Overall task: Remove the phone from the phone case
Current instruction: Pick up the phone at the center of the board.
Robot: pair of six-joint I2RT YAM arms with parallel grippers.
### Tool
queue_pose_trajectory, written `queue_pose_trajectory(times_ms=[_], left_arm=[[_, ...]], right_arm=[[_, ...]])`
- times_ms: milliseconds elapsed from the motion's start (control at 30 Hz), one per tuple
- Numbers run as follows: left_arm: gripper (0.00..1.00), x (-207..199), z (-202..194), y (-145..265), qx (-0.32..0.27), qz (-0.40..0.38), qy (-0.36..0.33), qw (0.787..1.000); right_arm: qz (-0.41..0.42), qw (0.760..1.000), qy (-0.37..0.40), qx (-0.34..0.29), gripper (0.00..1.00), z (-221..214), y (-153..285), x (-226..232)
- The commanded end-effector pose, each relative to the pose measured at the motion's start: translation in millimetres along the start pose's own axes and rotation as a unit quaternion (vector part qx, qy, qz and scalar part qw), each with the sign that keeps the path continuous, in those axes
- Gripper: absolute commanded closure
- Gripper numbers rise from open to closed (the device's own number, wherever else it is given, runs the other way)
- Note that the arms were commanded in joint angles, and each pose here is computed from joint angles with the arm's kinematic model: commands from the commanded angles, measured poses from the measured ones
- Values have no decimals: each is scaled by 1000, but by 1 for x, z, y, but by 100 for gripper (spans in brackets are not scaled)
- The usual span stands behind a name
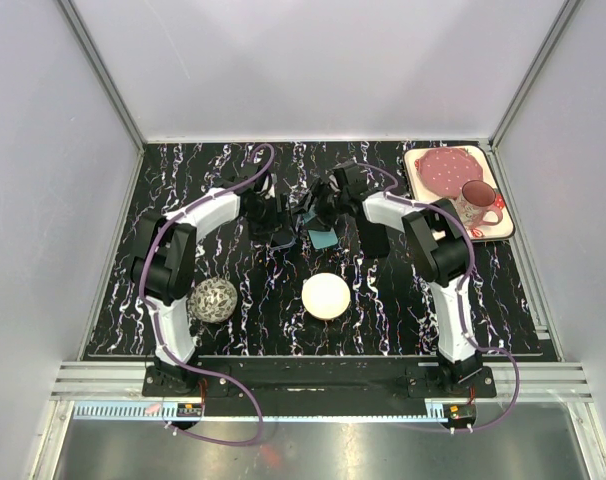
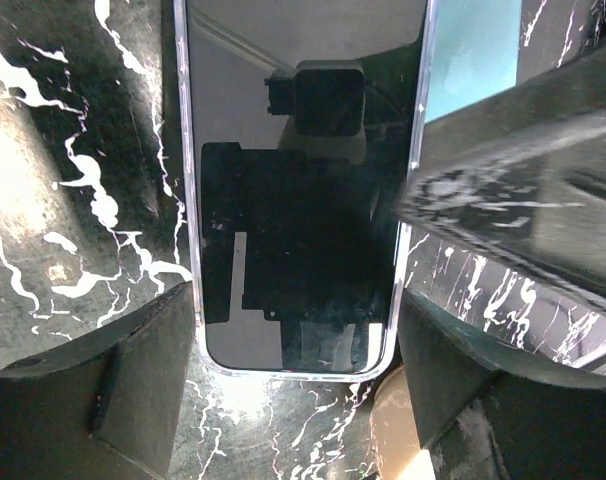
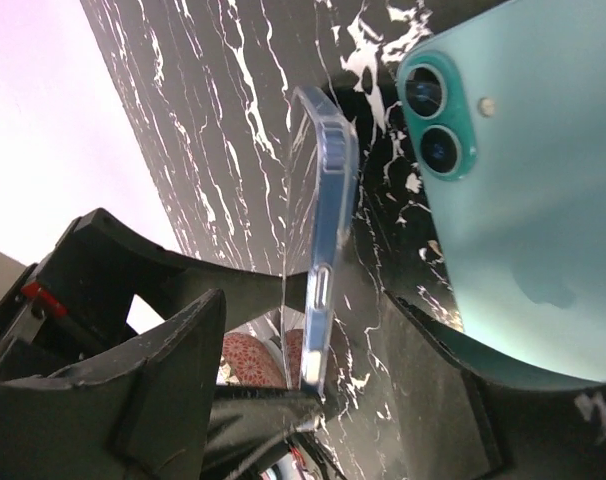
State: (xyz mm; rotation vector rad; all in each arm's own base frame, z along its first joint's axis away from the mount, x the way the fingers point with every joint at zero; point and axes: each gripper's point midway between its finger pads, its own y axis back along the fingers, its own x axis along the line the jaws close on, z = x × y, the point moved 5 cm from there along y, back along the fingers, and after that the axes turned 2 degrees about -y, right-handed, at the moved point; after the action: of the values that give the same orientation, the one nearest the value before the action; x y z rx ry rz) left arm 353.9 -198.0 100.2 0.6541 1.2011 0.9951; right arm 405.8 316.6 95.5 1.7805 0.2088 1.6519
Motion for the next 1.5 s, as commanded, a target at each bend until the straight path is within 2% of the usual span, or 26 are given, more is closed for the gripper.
queue_pose_trajectory(times_ms=[0,67,167,200,300,333,467,600,667,800,867,1033,1167,1367,1467], left_arm=[[46,-21,14,25,-45,-48,-15,998],[46,-22,15,28,-48,-50,-17,997],[46,-24,14,30,-48,-54,-16,997],[46,-24,14,30,-48,-56,-17,997],[45,-27,16,37,-54,-61,-18,996],[43,-29,15,38,-55,-63,-19,996],[26,-35,15,57,-60,-74,-28,995],[14,-41,21,98,-100,-94,-37,990],[11,-37,26,114,-115,-108,-31,987],[5,-31,32,151,-149,-162,-11,975],[3,-25,37,161,-161,-197,7,967],[1,-33,45,169,-172,-275,12,946],[1,-41,44,164,-155,-320,20,934],[1,-62,42,161,-143,-375,7,916],[7,-74,41,161,-137,-401,3,906]], right_arm=[[31,999,19,22,36,-10,-16,23],[33,999,21,27,40,-13,-19,27],[37,999,21,31,55,-15,-20,27],[38,999,22,29,65,-14,-19,29],[40,998,27,26,86,-14,-15,31],[41,998,30,25,99,-14,-14,32],[53,998,42,16,100,-12,1,42],[66,996,59,-1,100,-2,25,49],[74,995,70,-5,100,-2,39,52],[145,984,106,-11,100,3,68,67],[182,976,116,5,100,-3,86,71],[289,940,175,39,100,-21,126,93],[346,911,220,55,100,-35,153,112],[363,899,235,71,100,-46,169,121],[364,898,236,73,100,-46,170,122]])
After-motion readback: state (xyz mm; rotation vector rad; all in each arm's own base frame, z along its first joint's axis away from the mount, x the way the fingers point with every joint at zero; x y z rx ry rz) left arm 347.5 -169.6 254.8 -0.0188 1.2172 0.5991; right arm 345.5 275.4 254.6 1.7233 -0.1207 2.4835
